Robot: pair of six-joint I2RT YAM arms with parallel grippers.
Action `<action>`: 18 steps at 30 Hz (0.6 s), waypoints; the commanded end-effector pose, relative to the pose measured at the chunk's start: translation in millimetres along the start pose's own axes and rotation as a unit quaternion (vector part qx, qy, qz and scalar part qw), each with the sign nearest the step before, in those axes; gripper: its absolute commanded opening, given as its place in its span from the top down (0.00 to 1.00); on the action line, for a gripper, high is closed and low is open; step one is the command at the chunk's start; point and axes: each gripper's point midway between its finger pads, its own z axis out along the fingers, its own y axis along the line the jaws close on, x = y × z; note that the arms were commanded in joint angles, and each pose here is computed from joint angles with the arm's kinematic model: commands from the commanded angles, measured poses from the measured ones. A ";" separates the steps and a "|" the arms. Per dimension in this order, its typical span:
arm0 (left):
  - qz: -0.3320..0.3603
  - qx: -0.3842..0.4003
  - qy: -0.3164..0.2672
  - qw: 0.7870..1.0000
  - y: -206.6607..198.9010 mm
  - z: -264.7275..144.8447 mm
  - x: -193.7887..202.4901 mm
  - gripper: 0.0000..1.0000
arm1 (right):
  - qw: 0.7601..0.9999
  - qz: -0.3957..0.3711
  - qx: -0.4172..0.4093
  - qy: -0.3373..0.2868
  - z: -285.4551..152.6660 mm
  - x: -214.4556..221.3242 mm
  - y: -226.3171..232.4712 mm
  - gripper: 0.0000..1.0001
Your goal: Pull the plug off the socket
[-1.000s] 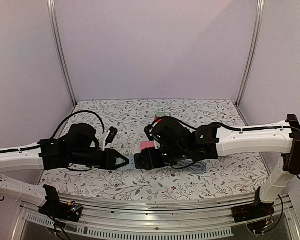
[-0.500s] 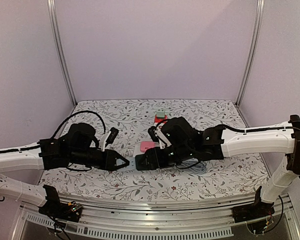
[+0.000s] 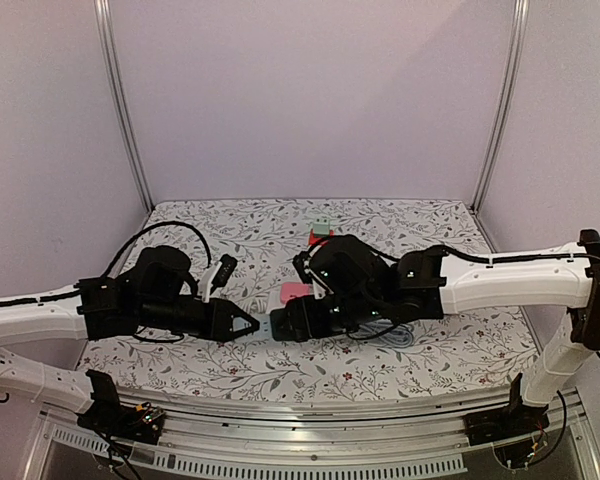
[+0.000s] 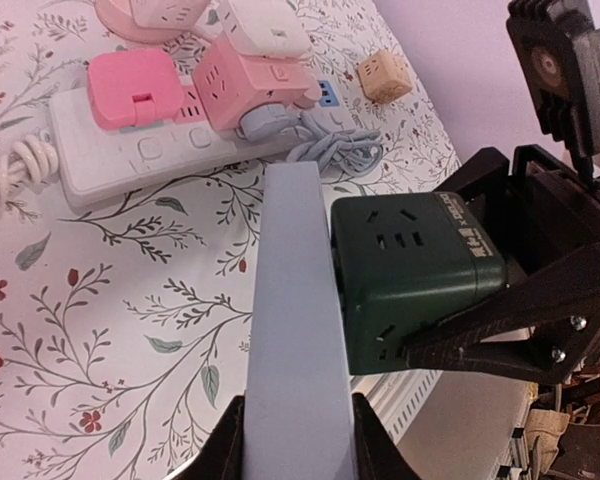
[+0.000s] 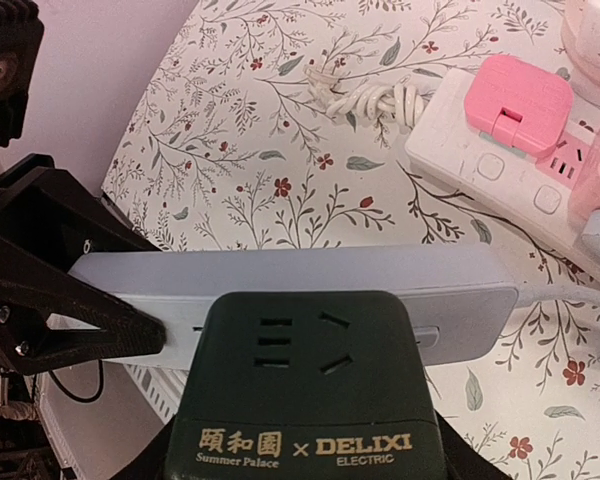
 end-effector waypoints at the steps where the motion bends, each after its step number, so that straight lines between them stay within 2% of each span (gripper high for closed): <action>1: -0.004 -0.001 -0.033 0.999 -5.4 -6.5 -15.9 1.00 | 0.997 -0.017 0.077 0.008 1.6 10.4 -14.2 0.85; 12: -0.002 0.002 -0.032 0.999 -1.2 -5.9 -12.1 1.00 | 0.997 -0.027 0.071 -0.002 -2.1 4.8 -8.3 0.85; 18: 0.026 0.038 -0.034 0.998 -10.8 -7.5 -8.9 1.00 | 0.999 0.016 0.027 -0.010 -7.5 -4.9 -19.1 0.85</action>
